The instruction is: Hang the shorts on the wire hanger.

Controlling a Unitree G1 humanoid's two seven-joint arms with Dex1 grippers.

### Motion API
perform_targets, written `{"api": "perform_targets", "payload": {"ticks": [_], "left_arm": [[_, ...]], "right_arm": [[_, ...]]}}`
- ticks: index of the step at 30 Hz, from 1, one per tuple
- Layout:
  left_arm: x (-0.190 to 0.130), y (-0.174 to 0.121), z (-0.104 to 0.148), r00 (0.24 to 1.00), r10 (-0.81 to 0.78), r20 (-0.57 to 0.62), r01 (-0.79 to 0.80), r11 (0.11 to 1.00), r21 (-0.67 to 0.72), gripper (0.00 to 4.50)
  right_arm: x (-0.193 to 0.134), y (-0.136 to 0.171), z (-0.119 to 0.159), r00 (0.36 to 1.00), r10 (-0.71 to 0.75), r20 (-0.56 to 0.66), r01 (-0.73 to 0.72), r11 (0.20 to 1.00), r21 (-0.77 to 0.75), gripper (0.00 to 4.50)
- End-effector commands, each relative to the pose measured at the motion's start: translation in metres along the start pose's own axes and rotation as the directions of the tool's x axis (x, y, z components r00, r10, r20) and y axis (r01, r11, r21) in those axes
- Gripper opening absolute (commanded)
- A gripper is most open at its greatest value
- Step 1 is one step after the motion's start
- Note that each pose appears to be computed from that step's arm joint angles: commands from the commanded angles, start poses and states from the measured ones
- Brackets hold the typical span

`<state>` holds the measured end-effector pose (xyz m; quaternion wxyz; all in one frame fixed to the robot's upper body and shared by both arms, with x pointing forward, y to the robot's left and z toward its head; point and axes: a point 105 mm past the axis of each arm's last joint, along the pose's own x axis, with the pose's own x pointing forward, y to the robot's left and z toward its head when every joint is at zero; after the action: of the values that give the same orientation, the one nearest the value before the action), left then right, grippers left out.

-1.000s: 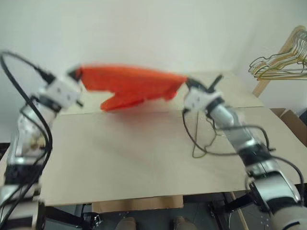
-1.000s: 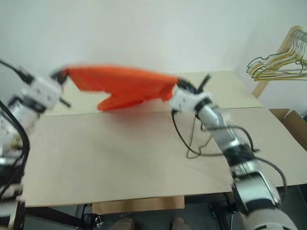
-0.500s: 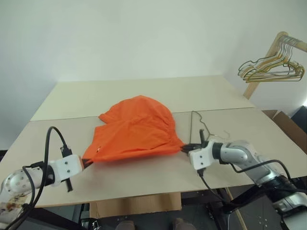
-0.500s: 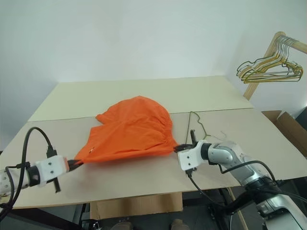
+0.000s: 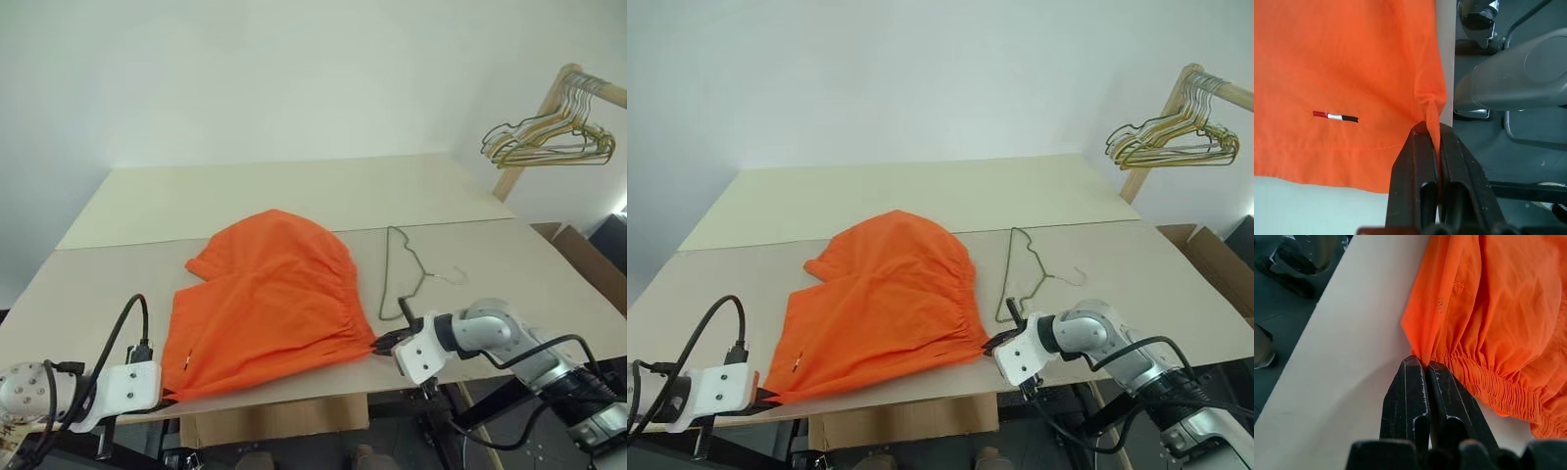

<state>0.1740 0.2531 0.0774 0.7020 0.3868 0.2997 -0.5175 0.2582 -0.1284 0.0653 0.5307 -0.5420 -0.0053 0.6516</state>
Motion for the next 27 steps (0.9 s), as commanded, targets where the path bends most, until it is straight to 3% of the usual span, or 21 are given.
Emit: {"api": "perform_targets", "payload": {"ticks": [1, 8, 9, 11, 19, 22, 23, 27], "left_arm": [[-0.007, 0.000, -0.001, 1.000, -0.006, -0.026, 0.006, 1.000, -0.016, 0.02], [-0.007, -0.007, -0.005, 0.998, -0.035, -0.053, 0.034, 0.999, -0.032, 0.02], [-0.007, -0.007, -0.005, 0.998, -0.026, -0.055, 0.025, 0.999, -0.026, 0.23], [-0.005, -0.005, -0.006, 0.999, -0.009, -0.051, 0.008, 1.000, -0.019, 0.68], [-0.014, -0.006, -0.006, 0.999, -0.012, -0.046, 0.011, 1.000, -0.012, 3.25], [-0.027, 0.001, -0.013, 0.996, 0.035, -0.082, -0.037, 0.999, -0.021, 4.21], [-0.033, 0.005, -0.017, 0.993, 0.062, -0.100, -0.064, 0.998, -0.019, 4.47], [-0.055, 0.017, -0.031, 0.976, 0.149, -0.160, -0.156, 0.987, -0.030, 4.47]], "right_arm": [[-0.014, 0.000, -0.004, 1.000, 0.008, -0.025, -0.008, 1.000, 0.022, 0.00], [-0.014, 0.001, -0.002, 0.999, 0.019, -0.025, -0.018, 0.998, 0.052, 0.00], [-0.013, 0.001, -0.003, 0.999, 0.012, -0.032, -0.010, 0.998, 0.061, 0.00], [-0.013, 0.001, -0.004, 0.999, 0.015, -0.039, -0.012, 0.997, 0.075, 0.56], [-0.028, 0.014, 0.006, 0.995, 0.101, 0.012, -0.101, 0.989, 0.111, 3.21], [-0.045, 0.000, 0.008, 0.998, 0.003, 0.055, -0.016, 0.973, 0.230, 4.24], [-0.053, -0.009, 0.004, 0.997, -0.056, 0.047, 0.039, 0.954, 0.297, 4.48], [-0.079, -0.049, -0.021, 0.957, -0.277, -0.087, 0.282, 0.817, 0.504, 4.48]]}}
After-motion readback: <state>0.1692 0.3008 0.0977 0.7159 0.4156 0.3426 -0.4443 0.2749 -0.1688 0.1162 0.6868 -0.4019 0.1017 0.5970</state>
